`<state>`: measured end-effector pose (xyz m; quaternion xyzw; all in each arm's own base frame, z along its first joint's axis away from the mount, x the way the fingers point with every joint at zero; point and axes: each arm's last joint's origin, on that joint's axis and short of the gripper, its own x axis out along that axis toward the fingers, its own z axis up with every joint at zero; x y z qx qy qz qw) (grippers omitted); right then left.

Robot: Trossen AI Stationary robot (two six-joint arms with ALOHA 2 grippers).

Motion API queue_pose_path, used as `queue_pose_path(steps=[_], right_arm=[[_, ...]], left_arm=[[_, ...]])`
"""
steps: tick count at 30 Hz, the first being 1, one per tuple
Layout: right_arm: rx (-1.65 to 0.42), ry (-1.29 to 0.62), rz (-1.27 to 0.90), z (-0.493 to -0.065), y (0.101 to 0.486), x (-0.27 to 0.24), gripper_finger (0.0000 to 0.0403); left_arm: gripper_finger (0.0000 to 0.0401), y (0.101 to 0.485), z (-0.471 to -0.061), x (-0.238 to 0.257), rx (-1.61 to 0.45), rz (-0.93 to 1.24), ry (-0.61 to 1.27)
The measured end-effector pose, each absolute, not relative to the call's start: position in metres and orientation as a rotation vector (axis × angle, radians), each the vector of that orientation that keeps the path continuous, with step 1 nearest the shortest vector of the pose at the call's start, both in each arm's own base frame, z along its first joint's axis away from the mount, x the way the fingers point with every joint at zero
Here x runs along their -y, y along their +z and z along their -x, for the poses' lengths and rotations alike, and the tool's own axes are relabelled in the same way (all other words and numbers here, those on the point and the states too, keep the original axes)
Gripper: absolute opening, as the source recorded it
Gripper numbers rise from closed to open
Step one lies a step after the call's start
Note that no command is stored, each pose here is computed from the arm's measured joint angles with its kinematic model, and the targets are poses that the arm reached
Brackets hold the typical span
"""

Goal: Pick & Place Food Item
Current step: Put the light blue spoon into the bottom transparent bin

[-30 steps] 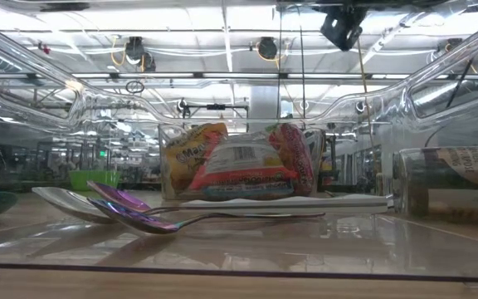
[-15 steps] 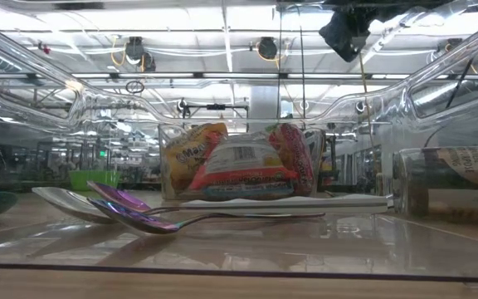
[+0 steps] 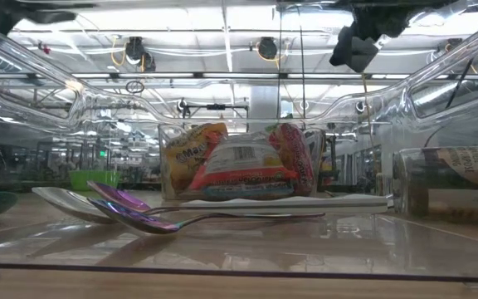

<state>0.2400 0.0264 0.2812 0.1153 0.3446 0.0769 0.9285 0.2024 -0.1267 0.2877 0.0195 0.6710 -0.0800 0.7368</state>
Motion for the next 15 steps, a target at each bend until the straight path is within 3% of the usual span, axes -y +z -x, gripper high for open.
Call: queue_pose_path(steps=[4, 15], right_arm=[[-0.709, 0.158, -0.238, -0.24, 0.281, -0.026, 0.0167], [-0.71, 0.16, -0.239, -0.24, 0.281, -0.027, 0.0166]], left_arm=[[0.0177, 0.264, -0.189, 0.125, -1.488, -0.035, -0.061], [0.0177, 0.218, -0.176, 0.13, -1.452, 0.002, -0.047]])
